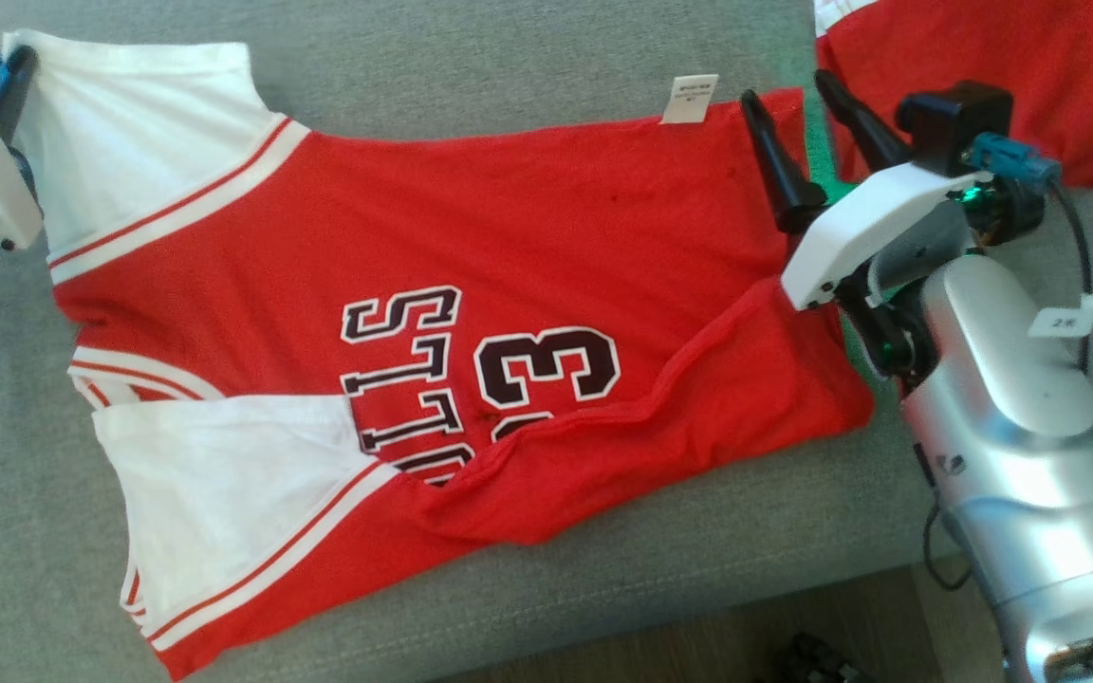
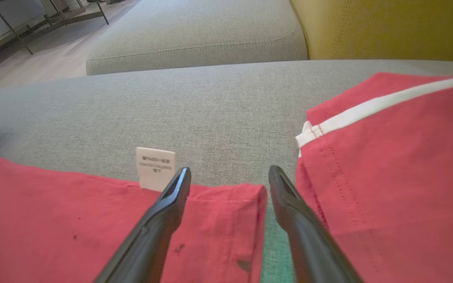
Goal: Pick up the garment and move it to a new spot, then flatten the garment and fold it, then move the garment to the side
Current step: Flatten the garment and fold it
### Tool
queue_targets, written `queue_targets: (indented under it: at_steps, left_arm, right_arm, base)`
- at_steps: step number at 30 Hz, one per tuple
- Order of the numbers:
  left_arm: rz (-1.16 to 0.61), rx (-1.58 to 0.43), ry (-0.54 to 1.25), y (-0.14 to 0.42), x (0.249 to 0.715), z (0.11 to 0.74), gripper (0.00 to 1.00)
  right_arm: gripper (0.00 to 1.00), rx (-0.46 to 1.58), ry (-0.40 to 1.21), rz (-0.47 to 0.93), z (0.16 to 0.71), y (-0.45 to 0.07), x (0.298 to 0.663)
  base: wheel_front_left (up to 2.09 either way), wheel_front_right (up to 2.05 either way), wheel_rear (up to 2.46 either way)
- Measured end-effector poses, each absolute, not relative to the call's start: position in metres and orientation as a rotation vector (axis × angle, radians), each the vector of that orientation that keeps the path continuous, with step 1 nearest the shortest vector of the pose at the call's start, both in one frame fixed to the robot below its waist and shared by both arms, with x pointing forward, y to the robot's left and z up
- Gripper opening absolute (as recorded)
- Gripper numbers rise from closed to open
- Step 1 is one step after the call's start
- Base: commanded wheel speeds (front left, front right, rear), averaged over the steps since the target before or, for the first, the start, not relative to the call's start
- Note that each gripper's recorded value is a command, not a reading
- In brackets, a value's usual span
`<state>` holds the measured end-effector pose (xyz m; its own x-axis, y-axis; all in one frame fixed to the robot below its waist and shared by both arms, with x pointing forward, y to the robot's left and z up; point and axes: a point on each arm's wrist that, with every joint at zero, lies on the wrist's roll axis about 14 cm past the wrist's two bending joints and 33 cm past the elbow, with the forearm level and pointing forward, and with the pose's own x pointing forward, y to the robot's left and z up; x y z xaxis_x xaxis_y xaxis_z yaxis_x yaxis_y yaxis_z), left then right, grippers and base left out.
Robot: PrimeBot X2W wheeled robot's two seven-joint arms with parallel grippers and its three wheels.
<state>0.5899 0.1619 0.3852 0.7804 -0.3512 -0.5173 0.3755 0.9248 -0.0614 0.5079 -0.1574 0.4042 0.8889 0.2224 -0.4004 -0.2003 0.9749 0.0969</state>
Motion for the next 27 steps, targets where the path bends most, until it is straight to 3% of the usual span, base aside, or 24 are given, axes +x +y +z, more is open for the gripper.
queue_targets:
  at_steps: [18,19,20,27]
  left_arm:
    - [-0.382,0.049,0.571,0.172,0.586,0.375,0.00]
    - [-0.381,0.046,0.570,0.173,0.587,0.376,0.00]
    - [-0.380,0.044,0.567,0.173,0.587,0.376,0.00]
    - [-0.374,0.041,0.561,0.176,0.583,0.378,0.00]
  right_arm:
    - [1.00,0.062,0.556,0.204,0.366,-0.162,0.518]
    - [0.42,0.065,0.561,0.210,0.365,-0.159,0.518]
    - [0.00,0.067,0.564,0.217,0.365,-0.157,0.519]
    - [0.00,0.060,0.528,0.252,0.370,-0.149,0.520]
  base:
    - [0.00,0.00,0.00]
    - [0.00,0.00,0.00]
    - [0.00,0.00,0.00]
    - [0.00,0.00,0.00]
